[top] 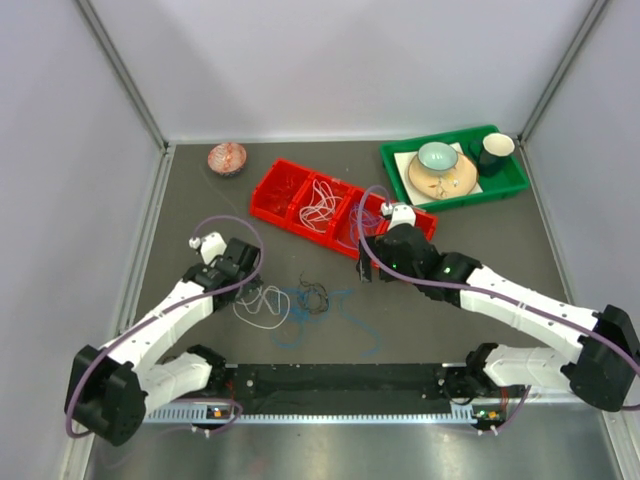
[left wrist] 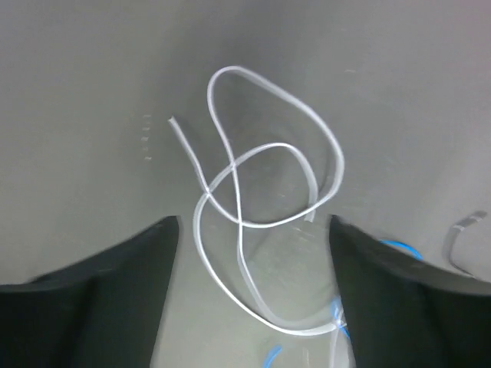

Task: Untangle the cables

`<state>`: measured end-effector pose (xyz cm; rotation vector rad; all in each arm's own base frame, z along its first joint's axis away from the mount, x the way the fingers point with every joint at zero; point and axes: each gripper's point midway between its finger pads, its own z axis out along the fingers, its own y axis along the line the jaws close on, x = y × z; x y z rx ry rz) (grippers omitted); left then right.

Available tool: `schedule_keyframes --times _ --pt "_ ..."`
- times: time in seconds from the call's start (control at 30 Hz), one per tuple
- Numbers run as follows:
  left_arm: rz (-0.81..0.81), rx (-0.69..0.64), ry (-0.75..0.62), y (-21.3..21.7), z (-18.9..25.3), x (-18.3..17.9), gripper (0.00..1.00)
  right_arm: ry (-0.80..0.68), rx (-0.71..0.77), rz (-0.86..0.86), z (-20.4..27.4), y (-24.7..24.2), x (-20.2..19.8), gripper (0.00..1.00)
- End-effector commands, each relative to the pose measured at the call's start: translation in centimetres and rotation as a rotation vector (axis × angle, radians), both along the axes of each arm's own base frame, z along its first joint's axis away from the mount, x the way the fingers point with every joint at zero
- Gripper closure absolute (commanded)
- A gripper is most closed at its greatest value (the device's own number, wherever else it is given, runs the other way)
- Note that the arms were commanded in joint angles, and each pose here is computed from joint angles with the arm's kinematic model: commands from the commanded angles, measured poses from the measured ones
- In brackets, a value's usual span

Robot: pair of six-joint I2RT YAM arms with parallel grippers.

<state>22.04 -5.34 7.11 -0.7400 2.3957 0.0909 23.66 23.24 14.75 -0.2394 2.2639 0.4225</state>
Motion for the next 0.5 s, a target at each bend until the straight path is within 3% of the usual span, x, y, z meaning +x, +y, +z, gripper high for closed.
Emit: schedule_keyframes --times 0.0,0.27,0.47 --pt "0.102 0.005 -0.072 1.5 -0.5 -0.2 0.13 -0.012 0.041 0.016 0.7 1.5 0.3 0.01" --pt "0.118 0.063 0.017 1.7 -3.5 0.0 0.12 0.008 0.035 0.040 0.0 2.5 0.6 0.01" --pt "0.157 0.089 0.012 1.7 -4.7 1.3 0.25 0.015 0.029 0.039 -0.3 2.5 0.6 0.01"
